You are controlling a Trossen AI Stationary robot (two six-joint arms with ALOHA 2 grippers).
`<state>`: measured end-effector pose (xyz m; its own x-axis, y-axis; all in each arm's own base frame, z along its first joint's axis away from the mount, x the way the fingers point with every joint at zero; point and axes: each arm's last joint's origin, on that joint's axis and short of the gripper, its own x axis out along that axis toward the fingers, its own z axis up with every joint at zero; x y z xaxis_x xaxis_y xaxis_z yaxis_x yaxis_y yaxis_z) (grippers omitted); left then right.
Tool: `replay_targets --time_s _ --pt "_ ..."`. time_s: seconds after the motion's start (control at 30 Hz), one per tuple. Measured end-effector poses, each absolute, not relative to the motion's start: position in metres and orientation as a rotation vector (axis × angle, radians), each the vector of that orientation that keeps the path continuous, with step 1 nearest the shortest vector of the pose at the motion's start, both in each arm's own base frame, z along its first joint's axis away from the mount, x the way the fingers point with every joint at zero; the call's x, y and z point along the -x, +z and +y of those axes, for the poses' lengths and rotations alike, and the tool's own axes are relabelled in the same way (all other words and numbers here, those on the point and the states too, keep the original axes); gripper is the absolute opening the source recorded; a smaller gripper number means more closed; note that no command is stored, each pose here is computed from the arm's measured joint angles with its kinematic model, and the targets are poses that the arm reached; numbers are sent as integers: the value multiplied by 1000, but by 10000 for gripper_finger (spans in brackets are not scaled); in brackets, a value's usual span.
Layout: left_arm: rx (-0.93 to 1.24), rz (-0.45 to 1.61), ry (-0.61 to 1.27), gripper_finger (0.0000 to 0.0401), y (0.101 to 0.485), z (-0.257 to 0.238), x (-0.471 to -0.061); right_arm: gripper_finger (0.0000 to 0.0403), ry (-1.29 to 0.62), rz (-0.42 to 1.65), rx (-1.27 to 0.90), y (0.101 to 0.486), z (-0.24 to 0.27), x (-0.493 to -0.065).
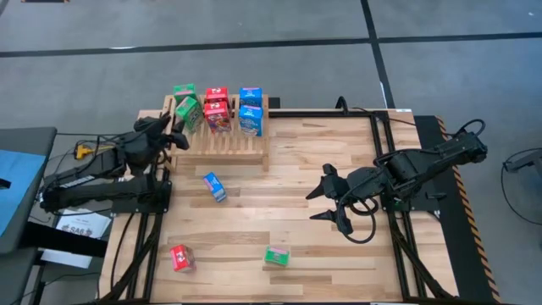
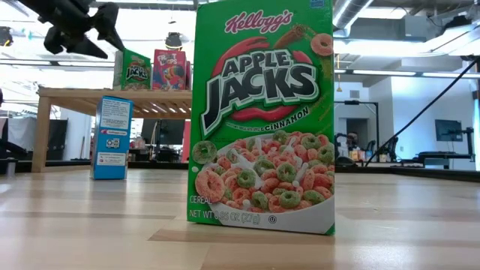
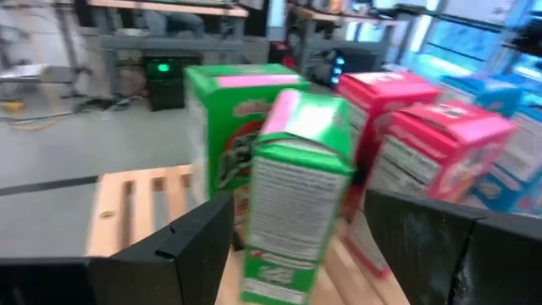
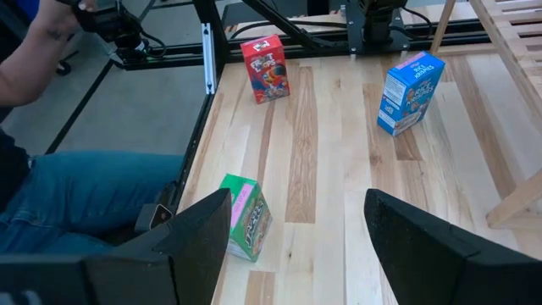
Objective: Stack cereal on shelf
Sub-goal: Put the right green cereal box on the shelf aligned with the other green cereal box
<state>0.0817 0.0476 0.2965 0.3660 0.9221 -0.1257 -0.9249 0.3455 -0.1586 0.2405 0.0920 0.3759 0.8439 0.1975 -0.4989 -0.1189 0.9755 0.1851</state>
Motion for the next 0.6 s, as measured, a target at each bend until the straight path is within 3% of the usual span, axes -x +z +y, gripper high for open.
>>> replay_targets --time_s 0.6 --pt "156 122 1348 254 285 55 -100 297 194 544 -141 376 98 -238"
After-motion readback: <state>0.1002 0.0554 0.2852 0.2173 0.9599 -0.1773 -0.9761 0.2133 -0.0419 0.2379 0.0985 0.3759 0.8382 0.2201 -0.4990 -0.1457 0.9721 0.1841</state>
